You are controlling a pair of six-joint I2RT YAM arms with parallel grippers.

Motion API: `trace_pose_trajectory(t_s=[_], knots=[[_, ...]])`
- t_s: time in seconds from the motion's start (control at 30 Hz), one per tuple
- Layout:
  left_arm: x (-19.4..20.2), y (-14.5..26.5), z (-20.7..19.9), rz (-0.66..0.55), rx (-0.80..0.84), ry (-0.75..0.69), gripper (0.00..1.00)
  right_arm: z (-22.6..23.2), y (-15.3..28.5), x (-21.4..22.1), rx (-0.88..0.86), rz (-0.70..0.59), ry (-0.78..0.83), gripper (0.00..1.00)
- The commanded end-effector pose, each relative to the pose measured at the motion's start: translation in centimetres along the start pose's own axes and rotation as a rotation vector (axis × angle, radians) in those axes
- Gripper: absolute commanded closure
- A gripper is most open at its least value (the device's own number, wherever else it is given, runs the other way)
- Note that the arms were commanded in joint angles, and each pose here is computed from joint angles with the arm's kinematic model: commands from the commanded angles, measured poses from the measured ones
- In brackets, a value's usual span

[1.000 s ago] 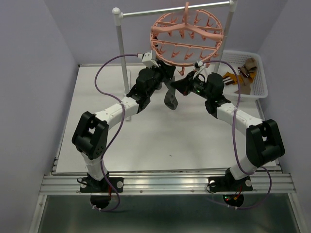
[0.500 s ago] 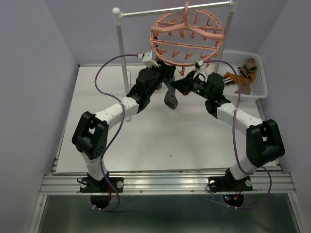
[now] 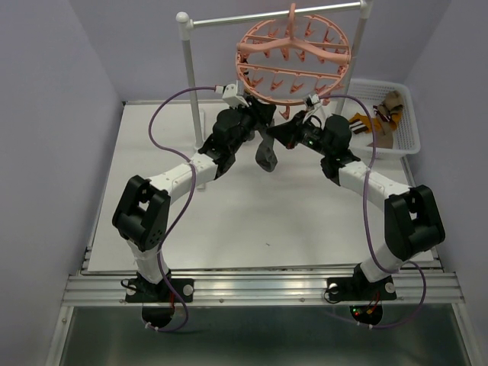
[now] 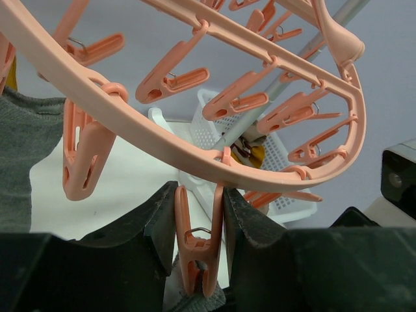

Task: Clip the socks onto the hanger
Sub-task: Clamp the sock onto the hanger.

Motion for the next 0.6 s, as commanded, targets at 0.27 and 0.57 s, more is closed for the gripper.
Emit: trace_pose_trajectory(t_s=[0.27,0.57], knots=[[-4.3,1.1,-1.4,-0.139,0.029,0.032,1.0,-0.2,-0.5,-1.4,0.051,-0.054,0.058,0.99],[-3.8,0.9,-0.8,-0.139,-0.001,0.029,1.0,1.5,-0.6,-2.4,-0.045,-0.079,0.034,0.99]])
Point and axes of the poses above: each gripper's point midway between its finger pads, its own y axis back along the fingers, its own z axis along the line the jaws close on, x = y × z, the point moved 6 cm from there along y, back along the fingers, and after that the axes turned 9 degrees about -y, right-handed, at the moved point
